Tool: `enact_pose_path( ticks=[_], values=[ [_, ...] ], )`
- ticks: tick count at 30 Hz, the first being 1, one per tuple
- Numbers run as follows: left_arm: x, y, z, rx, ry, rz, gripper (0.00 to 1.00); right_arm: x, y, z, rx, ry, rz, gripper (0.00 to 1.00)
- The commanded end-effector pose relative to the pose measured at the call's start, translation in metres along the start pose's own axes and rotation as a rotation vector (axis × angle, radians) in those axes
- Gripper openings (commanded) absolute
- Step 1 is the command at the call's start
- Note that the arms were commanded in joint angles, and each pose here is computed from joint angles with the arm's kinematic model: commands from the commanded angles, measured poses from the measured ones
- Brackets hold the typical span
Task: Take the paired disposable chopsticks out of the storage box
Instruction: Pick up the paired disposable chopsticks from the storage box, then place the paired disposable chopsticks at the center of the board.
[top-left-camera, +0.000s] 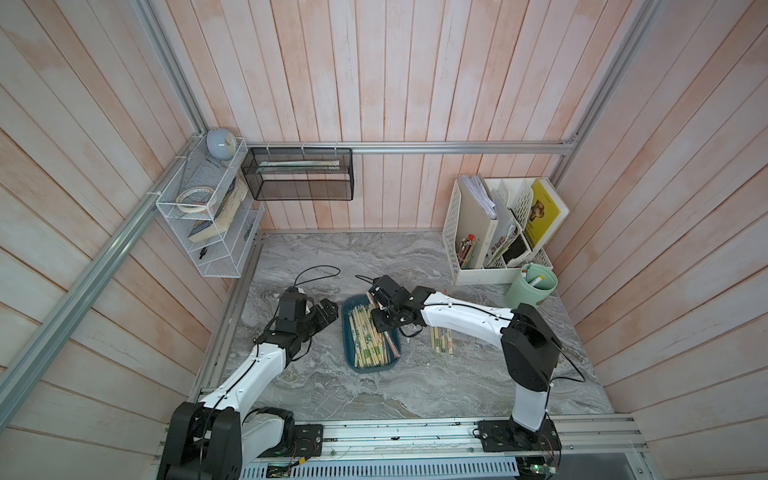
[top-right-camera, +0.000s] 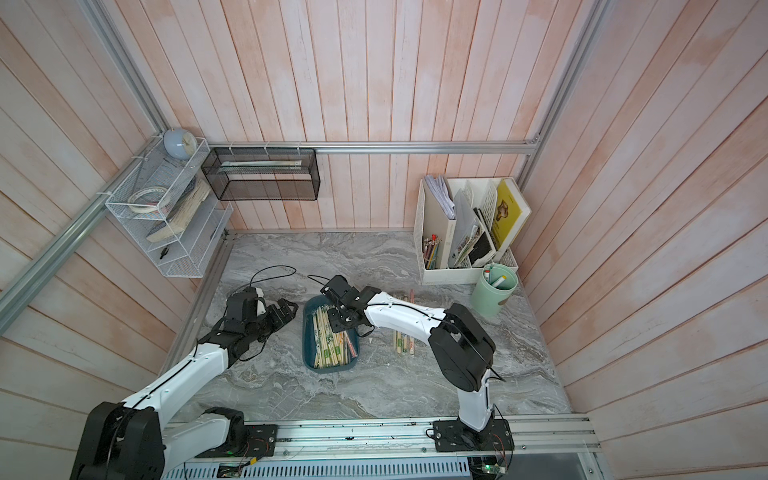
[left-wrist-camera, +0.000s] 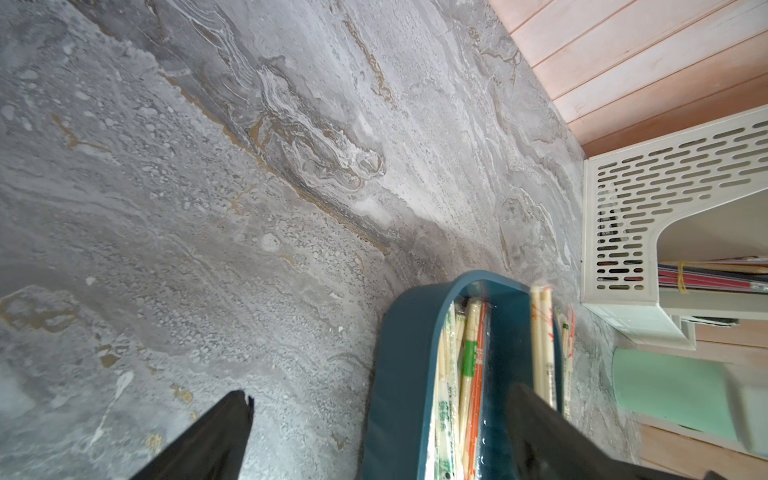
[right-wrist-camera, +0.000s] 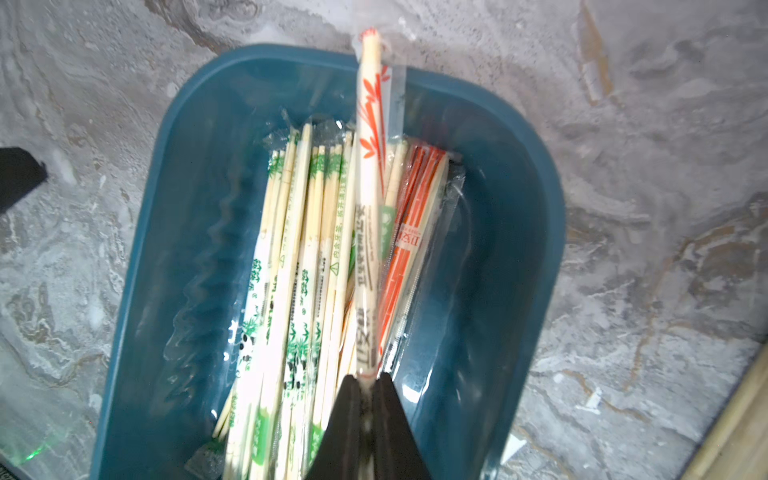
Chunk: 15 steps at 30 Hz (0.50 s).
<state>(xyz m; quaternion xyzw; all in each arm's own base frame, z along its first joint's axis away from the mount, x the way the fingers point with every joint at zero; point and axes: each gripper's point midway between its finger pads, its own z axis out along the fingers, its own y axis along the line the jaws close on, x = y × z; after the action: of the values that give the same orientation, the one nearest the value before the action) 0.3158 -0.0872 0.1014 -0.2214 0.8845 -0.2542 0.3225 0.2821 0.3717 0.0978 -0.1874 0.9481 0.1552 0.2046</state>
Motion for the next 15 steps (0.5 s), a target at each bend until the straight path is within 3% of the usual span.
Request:
enact_pose_path(
  ticks=[1,7,15],
  values=[
    [-0.003,-0.006,-0.001,0.028,-0.005,0.006,1.00,-0.015,-0.011,-0.018,-0.004,-0.061,0.067,0.05],
    [-0.005,-0.010,-0.001,0.038,-0.003,0.006,1.00,-0.022,-0.049,-0.033,0.027,-0.124,0.185,0.05],
    [-0.004,-0.018,0.001,0.048,0.005,0.013,1.00,0.007,-0.105,-0.018,0.128,-0.107,0.304,0.05]
  ],
)
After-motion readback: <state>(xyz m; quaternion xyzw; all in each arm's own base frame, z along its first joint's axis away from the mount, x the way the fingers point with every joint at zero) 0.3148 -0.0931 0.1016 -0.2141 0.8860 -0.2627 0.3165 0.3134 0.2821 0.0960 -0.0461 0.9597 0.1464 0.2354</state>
